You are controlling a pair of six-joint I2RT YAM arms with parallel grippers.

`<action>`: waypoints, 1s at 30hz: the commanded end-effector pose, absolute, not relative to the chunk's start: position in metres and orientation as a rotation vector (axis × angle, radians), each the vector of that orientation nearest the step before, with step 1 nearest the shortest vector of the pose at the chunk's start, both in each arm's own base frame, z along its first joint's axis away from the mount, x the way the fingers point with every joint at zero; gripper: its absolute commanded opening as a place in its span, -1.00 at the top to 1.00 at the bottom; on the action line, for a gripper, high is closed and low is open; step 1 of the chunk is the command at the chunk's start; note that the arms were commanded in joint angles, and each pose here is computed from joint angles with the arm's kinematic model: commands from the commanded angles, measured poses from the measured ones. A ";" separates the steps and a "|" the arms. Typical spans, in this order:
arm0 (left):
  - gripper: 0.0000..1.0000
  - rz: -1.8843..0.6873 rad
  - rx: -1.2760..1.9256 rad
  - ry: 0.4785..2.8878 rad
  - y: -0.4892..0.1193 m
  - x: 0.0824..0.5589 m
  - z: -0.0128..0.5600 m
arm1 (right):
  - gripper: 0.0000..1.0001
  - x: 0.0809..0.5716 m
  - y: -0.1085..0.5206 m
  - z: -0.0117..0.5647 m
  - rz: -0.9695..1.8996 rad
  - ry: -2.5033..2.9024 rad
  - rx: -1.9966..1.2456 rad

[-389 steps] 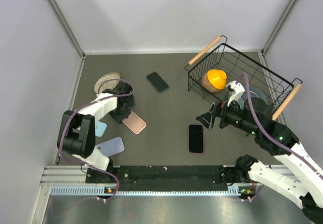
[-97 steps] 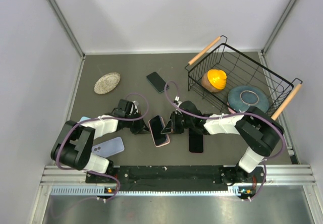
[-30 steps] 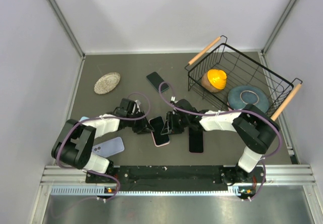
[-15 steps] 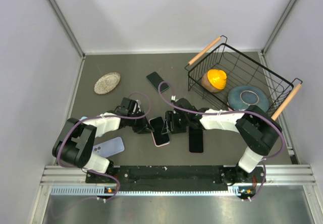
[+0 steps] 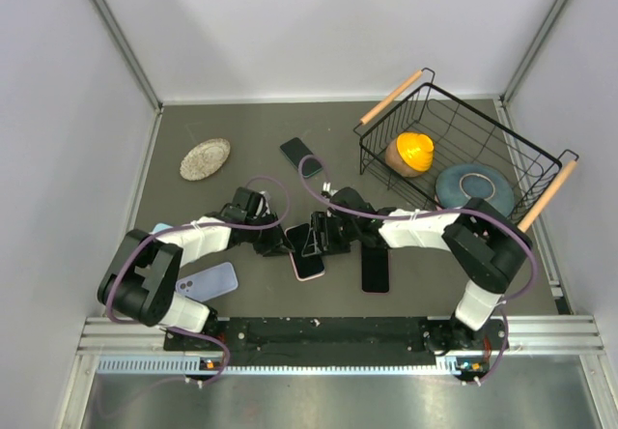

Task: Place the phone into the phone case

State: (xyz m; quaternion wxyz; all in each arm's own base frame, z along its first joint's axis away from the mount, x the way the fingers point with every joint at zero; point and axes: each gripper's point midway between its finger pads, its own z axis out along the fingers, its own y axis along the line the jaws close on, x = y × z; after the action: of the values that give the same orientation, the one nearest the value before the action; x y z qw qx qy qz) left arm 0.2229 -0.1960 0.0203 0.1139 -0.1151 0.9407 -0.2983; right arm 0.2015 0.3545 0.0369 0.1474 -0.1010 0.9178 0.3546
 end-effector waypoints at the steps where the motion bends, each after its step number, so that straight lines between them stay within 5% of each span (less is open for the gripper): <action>1: 0.39 -0.670 -0.352 2.849 -0.169 0.203 -0.009 | -0.24 0.203 0.367 0.042 1.105 2.599 -0.296; 15: 0.49 -0.959 -0.271 2.820 -0.196 0.191 0.005 | -0.22 0.197 0.396 0.108 1.564 2.328 -0.278; 30: 0.54 -1.010 -0.289 2.810 -0.197 0.183 0.006 | -0.07 0.204 0.392 0.112 1.679 2.264 -0.191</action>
State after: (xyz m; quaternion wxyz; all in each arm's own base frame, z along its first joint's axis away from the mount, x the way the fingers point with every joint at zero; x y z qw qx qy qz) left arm 0.2174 -0.1997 0.0235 0.1267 -0.1037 0.9226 -0.3492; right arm 0.1982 0.3653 0.0542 0.1171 -0.0256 0.8630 0.4909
